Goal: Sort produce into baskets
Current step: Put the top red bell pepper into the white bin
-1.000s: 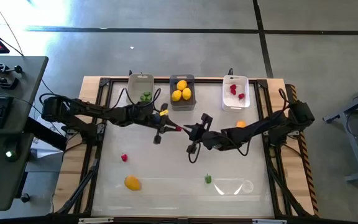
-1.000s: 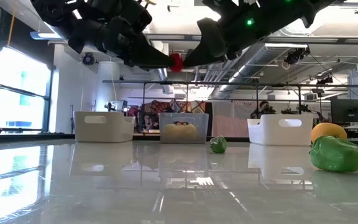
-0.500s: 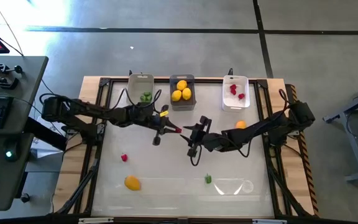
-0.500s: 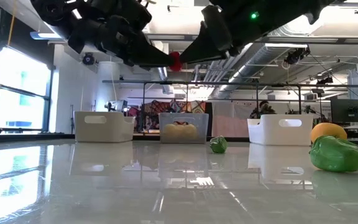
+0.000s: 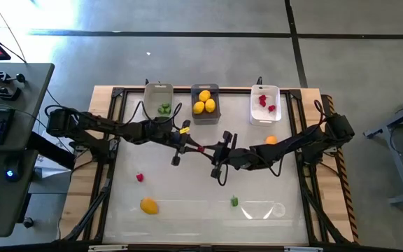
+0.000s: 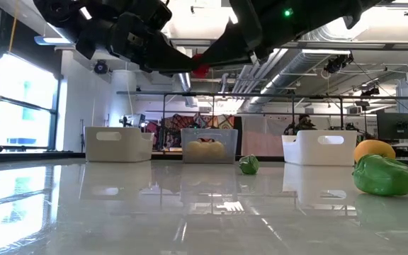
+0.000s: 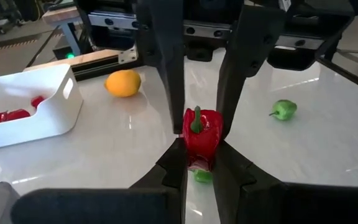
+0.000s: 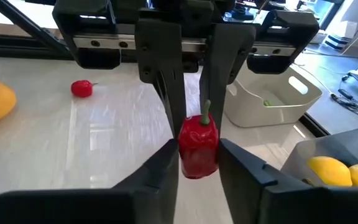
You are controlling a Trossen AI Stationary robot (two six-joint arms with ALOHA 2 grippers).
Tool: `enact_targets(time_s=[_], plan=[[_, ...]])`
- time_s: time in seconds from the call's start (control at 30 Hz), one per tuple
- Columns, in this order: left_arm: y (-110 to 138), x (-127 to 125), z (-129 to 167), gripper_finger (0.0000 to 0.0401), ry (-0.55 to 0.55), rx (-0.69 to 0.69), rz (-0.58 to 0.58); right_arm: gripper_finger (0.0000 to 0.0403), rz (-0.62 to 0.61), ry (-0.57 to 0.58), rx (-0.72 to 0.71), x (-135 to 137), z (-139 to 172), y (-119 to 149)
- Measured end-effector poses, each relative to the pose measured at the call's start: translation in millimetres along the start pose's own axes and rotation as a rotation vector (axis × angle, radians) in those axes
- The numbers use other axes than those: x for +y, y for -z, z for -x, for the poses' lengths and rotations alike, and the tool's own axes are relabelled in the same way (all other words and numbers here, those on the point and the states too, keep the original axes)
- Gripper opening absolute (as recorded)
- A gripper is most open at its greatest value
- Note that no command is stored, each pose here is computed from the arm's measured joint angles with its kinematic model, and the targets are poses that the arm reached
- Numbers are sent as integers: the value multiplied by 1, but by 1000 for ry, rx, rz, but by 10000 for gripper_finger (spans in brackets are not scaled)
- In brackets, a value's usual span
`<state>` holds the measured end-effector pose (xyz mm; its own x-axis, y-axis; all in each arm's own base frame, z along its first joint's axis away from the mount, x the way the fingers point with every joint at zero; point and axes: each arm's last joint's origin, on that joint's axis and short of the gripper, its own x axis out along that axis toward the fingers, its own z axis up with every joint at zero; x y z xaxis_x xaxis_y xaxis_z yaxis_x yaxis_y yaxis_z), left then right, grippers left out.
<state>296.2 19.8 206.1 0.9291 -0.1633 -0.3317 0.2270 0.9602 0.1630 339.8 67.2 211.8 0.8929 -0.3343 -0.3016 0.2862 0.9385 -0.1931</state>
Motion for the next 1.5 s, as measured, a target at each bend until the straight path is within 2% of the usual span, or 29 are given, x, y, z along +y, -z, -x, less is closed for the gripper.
enact_targets(time_s=[0.17, 0.3, 0.47, 0.6, 0.7, 0.83, 0.9, 1.2, 1.4, 1.5], plan=[[0, 0, 0, 50, -18, 7, 32, 49, 7, 3, 1, 0, 0, 0], [1, 1, 0, 87, -49, 22, 41, 24, 24, 6, 2, 0, 0, 0], [4, 2, 0, 147, -86, 59, 51, 18, 30, 15, -6, -1, 0, -1], [5, 4, 1, 183, -154, 81, 25, 17, 52, 82, -6, -5, 4, -5], [5, 4, 1, 198, -160, 91, 7, 17, 48, 165, 8, -19, 12, -12], [6, 4, 1, 203, -153, 96, 3, 16, 51, 323, 99, -53, 27, -19], [6, 3, 1, 203, -141, 92, 9, 16, 15, 388, 171, -75, 34, -17], [6, 2, 1, 204, -111, 83, 10, 16, -223, 715, 553, -182, 52, 20], [6, 3, 1, 204, -112, 83, 11, 16, -373, 775, 697, -238, 46, 50], [6, 3, 1, 204, -112, 83, 11, 16, -440, 768, 762, -259, 45, 65]])
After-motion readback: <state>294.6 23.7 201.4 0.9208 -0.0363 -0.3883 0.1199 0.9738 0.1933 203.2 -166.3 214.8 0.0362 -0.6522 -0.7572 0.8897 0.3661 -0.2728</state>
